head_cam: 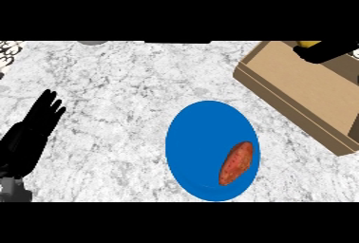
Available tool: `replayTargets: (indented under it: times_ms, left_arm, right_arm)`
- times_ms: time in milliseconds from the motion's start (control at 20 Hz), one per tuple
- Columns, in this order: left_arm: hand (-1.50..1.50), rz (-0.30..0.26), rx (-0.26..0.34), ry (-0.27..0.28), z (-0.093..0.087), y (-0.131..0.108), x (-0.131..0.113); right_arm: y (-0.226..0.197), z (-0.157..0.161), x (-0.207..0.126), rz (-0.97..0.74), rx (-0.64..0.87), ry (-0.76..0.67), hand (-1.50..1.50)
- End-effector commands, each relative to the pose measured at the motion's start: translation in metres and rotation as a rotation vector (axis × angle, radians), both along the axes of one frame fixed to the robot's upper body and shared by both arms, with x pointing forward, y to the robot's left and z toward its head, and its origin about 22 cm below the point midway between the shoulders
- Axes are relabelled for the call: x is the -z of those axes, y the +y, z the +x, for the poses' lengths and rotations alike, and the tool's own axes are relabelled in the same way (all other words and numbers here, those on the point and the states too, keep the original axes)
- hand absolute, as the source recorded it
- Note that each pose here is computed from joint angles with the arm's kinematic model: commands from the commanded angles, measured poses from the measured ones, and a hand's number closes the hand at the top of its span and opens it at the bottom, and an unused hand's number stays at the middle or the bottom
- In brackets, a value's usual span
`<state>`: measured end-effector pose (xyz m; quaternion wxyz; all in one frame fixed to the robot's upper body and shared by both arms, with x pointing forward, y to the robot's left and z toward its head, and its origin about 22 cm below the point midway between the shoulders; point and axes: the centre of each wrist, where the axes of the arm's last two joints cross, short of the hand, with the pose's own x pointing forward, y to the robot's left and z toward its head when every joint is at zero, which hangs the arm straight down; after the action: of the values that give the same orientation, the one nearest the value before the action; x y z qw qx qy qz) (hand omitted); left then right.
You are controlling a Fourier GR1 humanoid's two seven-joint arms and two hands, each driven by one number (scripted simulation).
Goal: Pick the lemon from the plate and place it in the cardboard box
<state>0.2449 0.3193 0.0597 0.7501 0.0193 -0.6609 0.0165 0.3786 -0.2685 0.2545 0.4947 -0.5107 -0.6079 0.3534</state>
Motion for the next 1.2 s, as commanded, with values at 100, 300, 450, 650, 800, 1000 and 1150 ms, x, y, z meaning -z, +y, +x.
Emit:
replayTargets:
  times_ms: [100, 300, 450, 650, 800, 1000, 1150]
  left_arm:
    - [0.0, 0.004, -0.008, 0.008, -0.001, 0.015, 0.001]
    - [0.0, 0.0, 0.012, -0.006, 0.0, -0.011, -0.002]
    - [0.0, 0.008, 0.012, -0.018, 0.004, 0.004, -0.006]
    - [0.0, -0.01, -0.004, -0.009, 0.011, -0.006, 0.001]
    - [0.0, 0.0, -0.002, 0.002, 0.002, 0.008, 0.014]
    - [0.0, -0.004, -0.01, -0.006, -0.003, -0.007, 0.019]
    - [0.0, 0.011, -0.01, -0.001, 0.001, 0.007, 0.003]
  right_arm:
    - [-0.024, 0.023, 0.039, 0.022, -0.005, 0.011, 1.5]
    - [-0.027, 0.038, 0.079, 0.062, -0.023, 0.09, 1.5]
    - [-0.052, 0.039, 0.098, 0.115, -0.005, 0.258, 1.5]
    - [-0.063, 0.042, 0.108, 0.156, 0.107, 0.32, -1.5]
    - [-0.059, 0.04, 0.131, 0.139, 0.007, 0.346, -1.5]
    - [-0.059, 0.044, 0.129, 0.251, -0.045, 0.211, -1.5]
    - [-0.065, 0.038, 0.126, 0.484, -0.033, 0.04, -1.5]
